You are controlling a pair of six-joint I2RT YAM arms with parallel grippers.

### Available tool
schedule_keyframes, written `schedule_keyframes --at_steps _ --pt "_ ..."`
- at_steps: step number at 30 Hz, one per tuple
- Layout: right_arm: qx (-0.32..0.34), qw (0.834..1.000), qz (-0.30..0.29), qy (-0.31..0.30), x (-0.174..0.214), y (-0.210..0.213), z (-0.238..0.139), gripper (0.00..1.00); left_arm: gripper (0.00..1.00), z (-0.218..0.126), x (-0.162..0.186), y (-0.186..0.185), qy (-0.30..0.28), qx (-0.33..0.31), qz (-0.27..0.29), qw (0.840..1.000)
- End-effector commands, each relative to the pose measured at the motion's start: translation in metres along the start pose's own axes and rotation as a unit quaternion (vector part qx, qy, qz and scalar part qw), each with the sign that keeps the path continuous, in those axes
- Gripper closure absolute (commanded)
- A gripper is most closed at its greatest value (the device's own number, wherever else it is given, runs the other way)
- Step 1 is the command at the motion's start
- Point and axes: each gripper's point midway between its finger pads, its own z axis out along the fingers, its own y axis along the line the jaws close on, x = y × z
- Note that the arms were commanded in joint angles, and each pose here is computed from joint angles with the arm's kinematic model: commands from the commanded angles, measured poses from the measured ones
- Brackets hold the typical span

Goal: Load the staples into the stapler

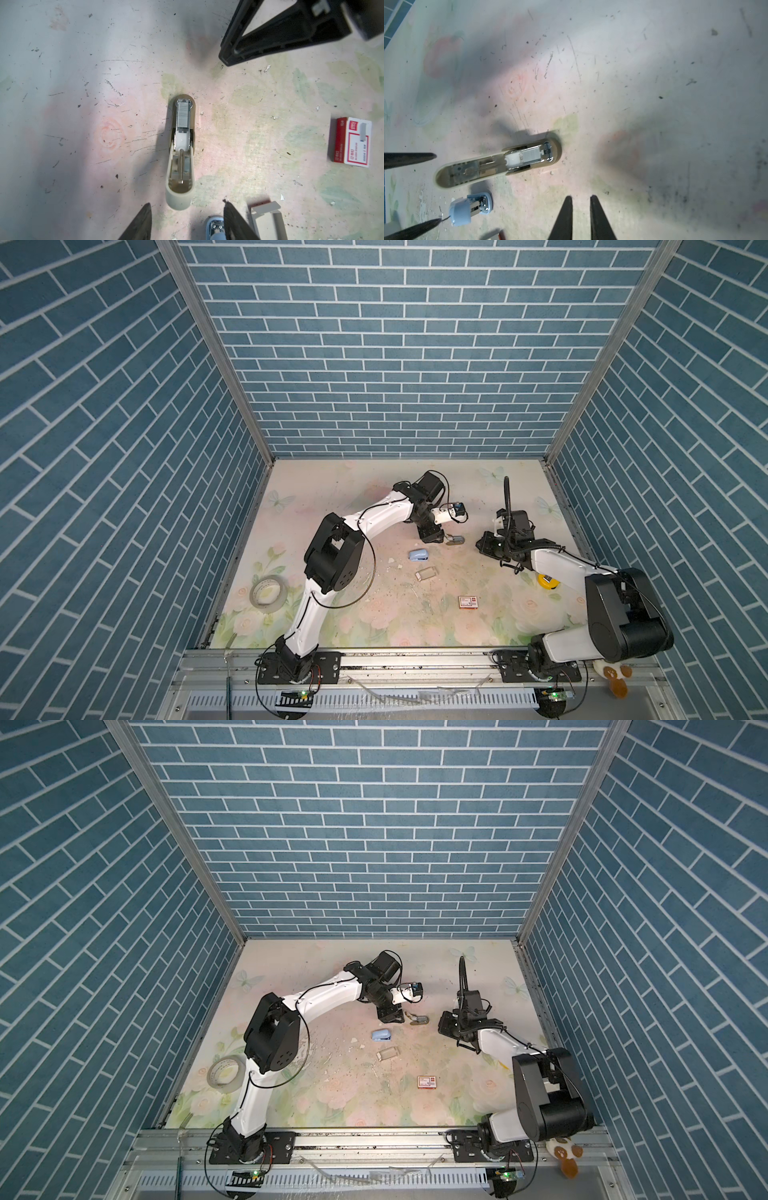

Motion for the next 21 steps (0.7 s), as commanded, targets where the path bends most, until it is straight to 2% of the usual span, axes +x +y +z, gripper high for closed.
schedule_keyframes --at_steps 1,6,21 --pt "-0.038 0.999 0.011 0.006 -0.011 0.011 0.005 0.83 0.43 0.001 0.000 0.000 0.003 -0.003 0.008 1.000" --pt "-0.070 0.997 0.003 0.017 -0.019 0.021 0.016 0.84 0.47 0.000 -0.001 0.000 0.002 -0.005 0.011 1.000" --pt "-0.100 0.994 0.014 0.036 -0.026 0.020 0.042 0.84 0.56 0.009 -0.002 0.004 0.007 -0.007 0.021 1.000"
